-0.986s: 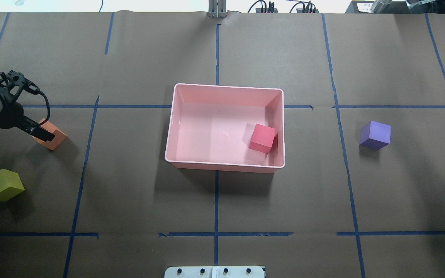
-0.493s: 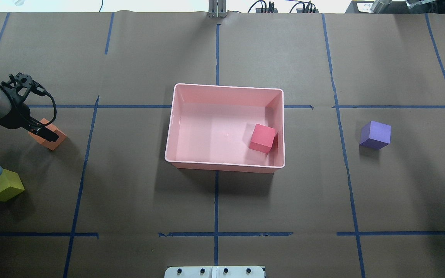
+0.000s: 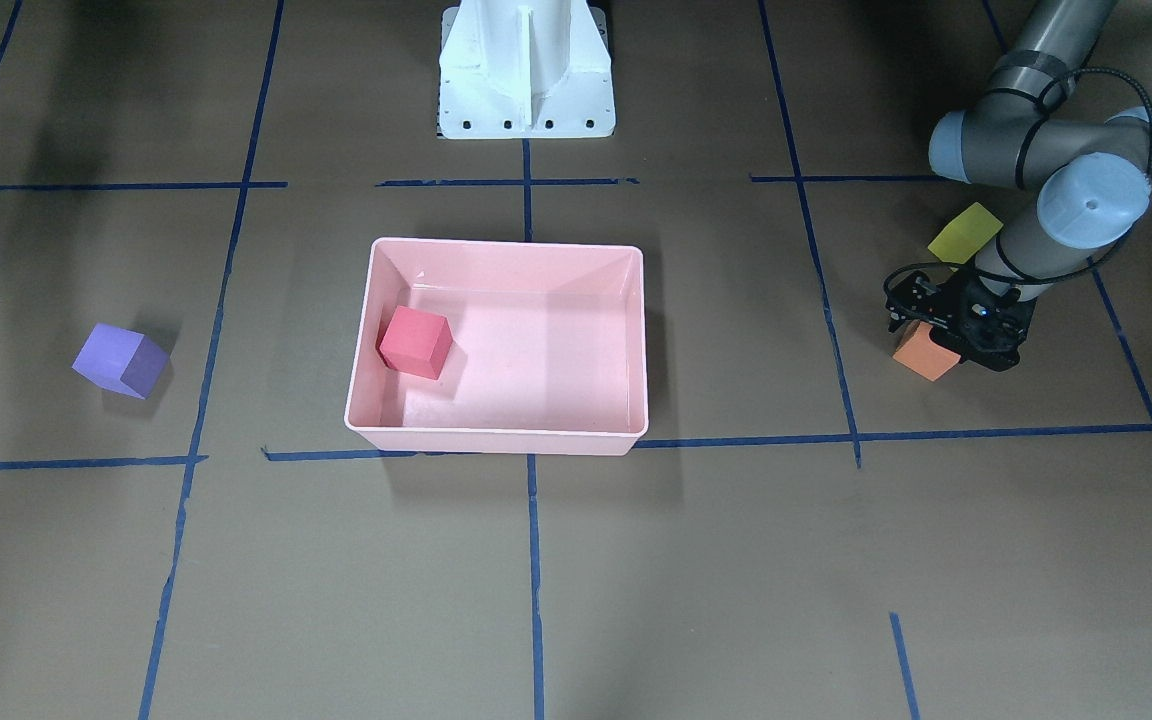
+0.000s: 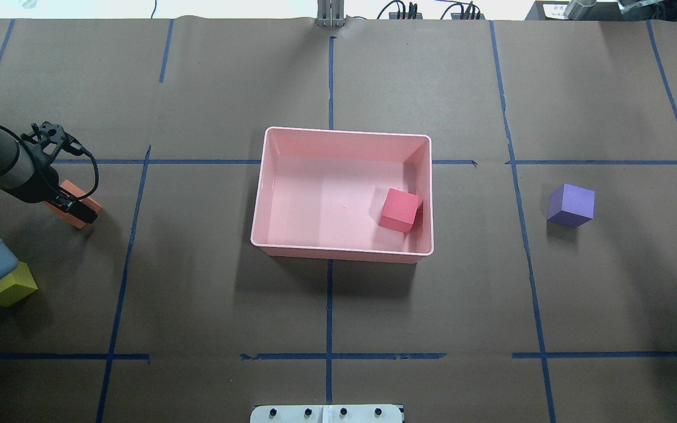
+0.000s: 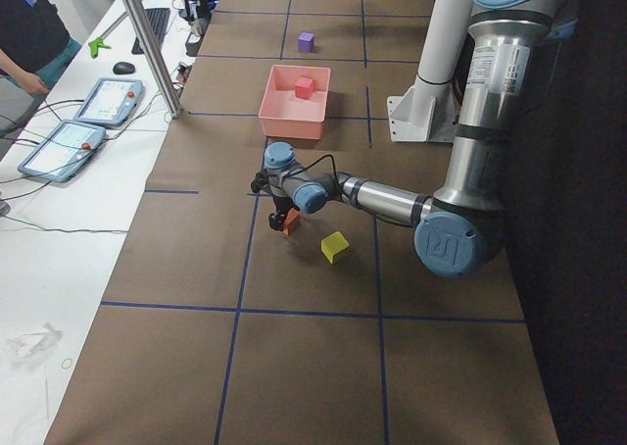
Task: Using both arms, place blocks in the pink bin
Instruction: 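Grasp the orange cube with the left gripper, then carry the orange cube into the pink bin and release it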
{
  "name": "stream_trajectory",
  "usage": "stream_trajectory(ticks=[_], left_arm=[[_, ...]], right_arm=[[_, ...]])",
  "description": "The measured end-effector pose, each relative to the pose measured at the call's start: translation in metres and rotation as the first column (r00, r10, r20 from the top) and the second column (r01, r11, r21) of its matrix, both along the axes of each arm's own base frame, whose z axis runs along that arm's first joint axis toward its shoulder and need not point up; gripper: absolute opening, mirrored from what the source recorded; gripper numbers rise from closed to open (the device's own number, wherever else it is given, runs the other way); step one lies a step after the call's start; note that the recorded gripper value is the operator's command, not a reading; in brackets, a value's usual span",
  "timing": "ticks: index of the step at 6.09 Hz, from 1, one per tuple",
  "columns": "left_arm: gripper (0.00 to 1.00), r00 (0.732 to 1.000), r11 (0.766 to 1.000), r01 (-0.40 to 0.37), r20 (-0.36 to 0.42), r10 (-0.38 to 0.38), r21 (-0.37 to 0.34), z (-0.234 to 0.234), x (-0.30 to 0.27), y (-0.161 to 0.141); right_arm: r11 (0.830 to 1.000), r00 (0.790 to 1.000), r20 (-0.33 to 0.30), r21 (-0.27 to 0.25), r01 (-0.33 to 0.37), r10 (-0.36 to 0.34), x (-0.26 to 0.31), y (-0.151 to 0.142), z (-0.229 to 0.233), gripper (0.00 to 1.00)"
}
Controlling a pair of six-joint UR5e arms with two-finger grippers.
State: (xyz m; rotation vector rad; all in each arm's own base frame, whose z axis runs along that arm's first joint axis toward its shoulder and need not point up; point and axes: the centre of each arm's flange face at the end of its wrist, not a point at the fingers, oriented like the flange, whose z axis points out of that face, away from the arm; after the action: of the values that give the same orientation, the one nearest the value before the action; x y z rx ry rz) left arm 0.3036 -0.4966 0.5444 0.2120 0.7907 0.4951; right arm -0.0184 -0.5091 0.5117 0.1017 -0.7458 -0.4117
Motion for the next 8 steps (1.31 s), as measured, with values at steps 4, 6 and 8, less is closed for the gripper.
stream_trajectory(ticks=[4, 6, 8], left_arm=[[0.59, 0.999, 0.997, 0.053, 0.003, -0.053, -0.048, -0.090, -0.001, -0.018], [0.60, 0.984, 0.973, 0.173, -0.005, -0.176, -0.153, -0.221, 0.008, -0.024], [0.61, 0.963, 0.925, 0.249, -0.028, -0.268, -0.287, -0.334, 0.076, -0.008]], right_arm=[[1.000, 1.000, -0.003, -0.008, -0.002, 0.002, 0.001, 0.004, 0.004, 1.00], [1.000, 1.000, 0.000, -0.013, -0.010, 0.010, 0.000, 0.006, 0.003, 1.00], [1.000, 1.000, 0.028, 0.018, 0.003, -0.004, -0.011, 0.003, -0.002, 1.00]])
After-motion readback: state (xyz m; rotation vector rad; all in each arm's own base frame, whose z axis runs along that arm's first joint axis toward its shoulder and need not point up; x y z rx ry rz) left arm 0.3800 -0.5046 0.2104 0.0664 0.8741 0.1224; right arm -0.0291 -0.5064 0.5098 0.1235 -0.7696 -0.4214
